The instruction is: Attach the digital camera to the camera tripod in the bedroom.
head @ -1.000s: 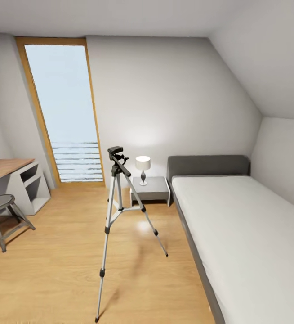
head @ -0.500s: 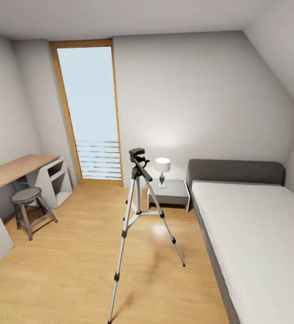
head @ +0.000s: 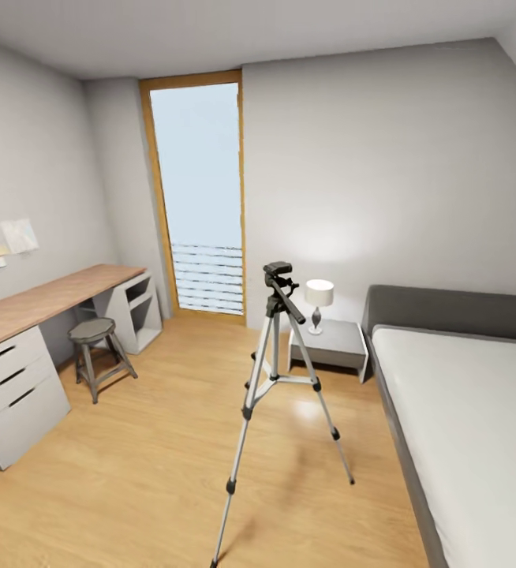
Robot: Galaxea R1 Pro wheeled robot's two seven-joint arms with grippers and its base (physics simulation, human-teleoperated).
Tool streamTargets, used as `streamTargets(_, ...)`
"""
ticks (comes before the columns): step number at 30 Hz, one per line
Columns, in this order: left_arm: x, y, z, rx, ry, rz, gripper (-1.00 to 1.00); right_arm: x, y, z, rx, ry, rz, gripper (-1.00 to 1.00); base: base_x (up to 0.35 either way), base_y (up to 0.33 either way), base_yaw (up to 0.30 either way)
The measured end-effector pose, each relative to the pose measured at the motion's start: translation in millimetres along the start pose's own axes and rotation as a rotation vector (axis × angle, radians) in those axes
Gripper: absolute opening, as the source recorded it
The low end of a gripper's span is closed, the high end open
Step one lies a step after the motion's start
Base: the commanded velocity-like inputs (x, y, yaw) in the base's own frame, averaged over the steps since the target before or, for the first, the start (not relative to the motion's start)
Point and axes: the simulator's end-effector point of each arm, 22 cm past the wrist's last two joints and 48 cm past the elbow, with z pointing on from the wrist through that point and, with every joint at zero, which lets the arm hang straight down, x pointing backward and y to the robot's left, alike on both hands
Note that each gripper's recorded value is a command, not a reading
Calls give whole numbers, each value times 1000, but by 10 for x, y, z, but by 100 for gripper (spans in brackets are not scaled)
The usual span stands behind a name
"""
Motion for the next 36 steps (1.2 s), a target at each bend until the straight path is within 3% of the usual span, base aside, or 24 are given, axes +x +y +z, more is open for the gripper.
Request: streamTargets(36,-2,7,0,-1,0,-2,-100,-1,-8,-1,1,-1,-1,100,30,27,288)
